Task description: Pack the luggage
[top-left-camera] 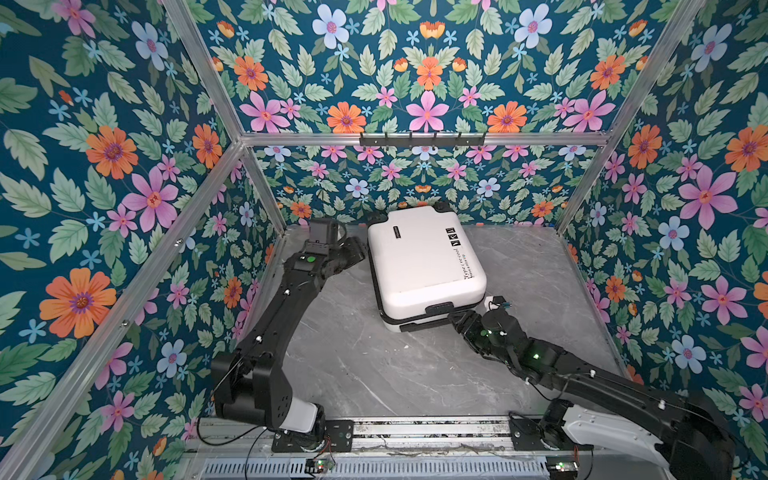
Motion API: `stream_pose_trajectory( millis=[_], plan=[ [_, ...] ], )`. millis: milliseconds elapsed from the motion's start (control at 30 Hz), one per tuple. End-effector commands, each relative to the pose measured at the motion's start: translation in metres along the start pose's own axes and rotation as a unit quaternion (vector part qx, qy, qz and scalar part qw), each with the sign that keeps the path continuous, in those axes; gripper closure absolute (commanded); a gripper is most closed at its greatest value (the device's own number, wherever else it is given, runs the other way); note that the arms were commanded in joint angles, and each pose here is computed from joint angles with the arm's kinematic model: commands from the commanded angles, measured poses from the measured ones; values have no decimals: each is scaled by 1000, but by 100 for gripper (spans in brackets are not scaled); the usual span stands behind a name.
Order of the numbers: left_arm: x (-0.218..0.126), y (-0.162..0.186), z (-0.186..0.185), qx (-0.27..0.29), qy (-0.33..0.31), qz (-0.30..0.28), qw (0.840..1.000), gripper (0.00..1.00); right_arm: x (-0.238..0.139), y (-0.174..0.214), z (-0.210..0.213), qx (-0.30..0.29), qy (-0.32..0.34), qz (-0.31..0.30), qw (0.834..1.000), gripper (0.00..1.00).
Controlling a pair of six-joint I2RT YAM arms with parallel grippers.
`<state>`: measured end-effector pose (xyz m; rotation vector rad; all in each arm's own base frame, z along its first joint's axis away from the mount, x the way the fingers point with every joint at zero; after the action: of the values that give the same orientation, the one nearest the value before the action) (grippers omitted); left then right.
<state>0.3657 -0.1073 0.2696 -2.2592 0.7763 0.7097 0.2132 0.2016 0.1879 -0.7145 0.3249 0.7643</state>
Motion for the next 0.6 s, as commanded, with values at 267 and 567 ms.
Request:
stream_pose_trajectory(
  millis=[267, 567],
  plan=[
    [-24, 131, 107, -275, 8, 124, 953, 40, -39, -50, -27, -48, 73, -56, 995, 33],
    [9, 114, 87, -384, 96, 111, 911, 41, -24, -59, -21, -46, 70, -40, 996, 33]
  ],
)
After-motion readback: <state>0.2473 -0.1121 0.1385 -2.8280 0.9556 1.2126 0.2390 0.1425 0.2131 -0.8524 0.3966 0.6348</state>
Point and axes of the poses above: each gripper's point midway between its finger pads, its own x axis out along the fingers, its own z axis along the line the jaws close on, y = z × x, the point moved 4 cm from there along -x, back along the fingers, and after that the axes turned 14 degrees about -x, right-handed, at the moved point
